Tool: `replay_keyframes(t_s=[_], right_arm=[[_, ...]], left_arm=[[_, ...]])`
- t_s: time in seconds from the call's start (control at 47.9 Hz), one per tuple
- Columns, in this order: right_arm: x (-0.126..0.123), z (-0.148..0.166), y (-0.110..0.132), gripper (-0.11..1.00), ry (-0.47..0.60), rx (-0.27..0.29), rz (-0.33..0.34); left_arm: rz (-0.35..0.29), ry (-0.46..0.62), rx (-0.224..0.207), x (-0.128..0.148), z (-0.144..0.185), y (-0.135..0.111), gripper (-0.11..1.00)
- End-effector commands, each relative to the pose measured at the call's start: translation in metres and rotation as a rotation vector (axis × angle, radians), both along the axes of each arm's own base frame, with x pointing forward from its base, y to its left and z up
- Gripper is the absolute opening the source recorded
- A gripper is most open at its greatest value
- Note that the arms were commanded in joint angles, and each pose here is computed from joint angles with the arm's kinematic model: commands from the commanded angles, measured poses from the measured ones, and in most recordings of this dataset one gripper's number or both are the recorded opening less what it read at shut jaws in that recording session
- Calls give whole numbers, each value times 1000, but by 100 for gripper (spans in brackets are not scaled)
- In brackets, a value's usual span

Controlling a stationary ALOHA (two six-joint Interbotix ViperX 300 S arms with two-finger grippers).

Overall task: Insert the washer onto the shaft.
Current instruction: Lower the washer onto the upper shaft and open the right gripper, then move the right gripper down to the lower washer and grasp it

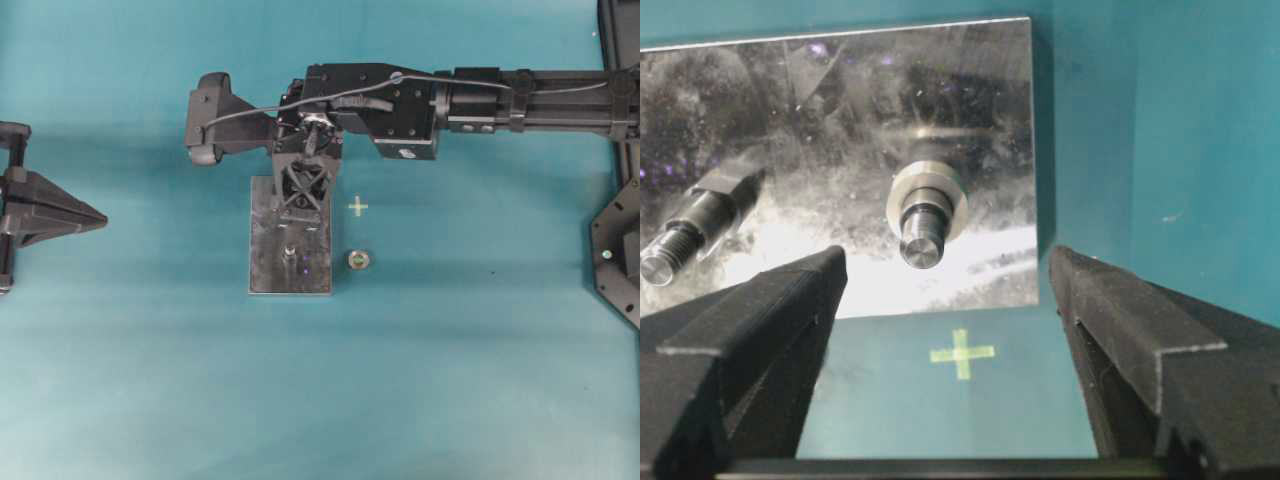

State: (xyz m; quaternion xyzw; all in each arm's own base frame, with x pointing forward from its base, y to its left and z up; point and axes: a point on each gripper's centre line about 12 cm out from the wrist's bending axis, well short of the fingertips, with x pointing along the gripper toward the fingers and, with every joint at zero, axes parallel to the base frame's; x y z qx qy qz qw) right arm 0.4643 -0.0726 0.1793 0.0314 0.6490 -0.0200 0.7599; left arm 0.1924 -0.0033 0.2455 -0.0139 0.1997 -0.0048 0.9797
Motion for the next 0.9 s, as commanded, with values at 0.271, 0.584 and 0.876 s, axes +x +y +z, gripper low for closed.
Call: replay_keyframes(t_s=[0.271, 0.584, 0.876], right_arm=[[-41, 47, 14, 86, -85, 2, -36], [-80, 12, 48, 86, -74, 66, -81], [-82, -28, 82, 86, -68, 95, -74]], left_arm=[[2, -12, 1, 2, 5, 0, 0], [2, -9, 1, 3, 5, 0, 0], [16, -7, -34, 3, 4, 0, 0]])
